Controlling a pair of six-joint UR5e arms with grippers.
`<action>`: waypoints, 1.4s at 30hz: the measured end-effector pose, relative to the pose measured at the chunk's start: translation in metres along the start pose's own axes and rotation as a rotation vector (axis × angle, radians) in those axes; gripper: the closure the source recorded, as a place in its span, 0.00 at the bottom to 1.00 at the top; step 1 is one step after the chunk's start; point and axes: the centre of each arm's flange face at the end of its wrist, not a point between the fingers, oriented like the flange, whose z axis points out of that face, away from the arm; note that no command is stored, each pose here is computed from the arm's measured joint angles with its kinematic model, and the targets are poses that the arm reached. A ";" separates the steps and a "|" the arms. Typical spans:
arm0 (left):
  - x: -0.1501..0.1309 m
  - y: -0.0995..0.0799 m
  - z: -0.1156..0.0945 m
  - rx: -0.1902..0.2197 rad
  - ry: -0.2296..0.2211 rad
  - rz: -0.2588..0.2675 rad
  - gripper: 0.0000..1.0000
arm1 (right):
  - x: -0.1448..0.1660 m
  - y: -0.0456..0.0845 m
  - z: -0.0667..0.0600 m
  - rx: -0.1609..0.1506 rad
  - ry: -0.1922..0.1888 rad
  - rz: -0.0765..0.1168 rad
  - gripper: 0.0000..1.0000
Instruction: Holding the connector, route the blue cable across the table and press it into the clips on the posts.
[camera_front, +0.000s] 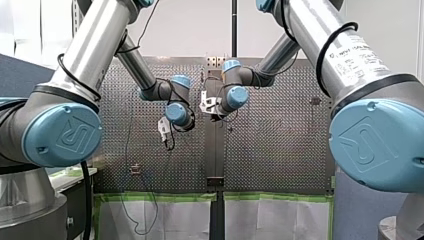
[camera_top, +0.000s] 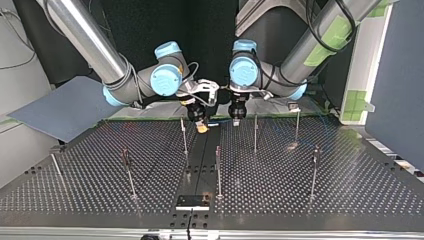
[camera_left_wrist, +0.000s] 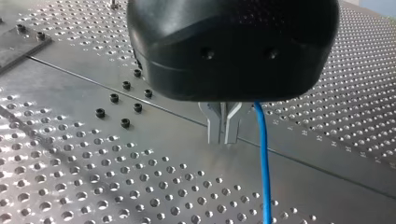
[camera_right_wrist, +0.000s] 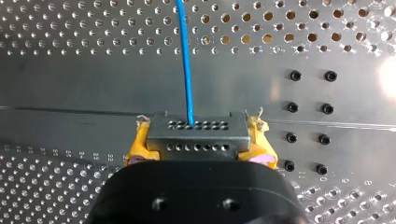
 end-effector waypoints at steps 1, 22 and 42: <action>0.000 -0.001 0.000 -0.002 -0.002 0.001 1.00 | 0.000 0.000 0.000 0.000 0.000 0.000 1.00; -0.004 -0.004 -0.007 -0.023 0.015 -0.002 0.47 | 0.001 0.005 0.001 -0.007 0.002 0.006 1.00; -0.019 -0.018 -0.019 -0.015 -0.014 -0.004 1.00 | 0.008 0.007 0.000 -0.010 0.013 0.006 1.00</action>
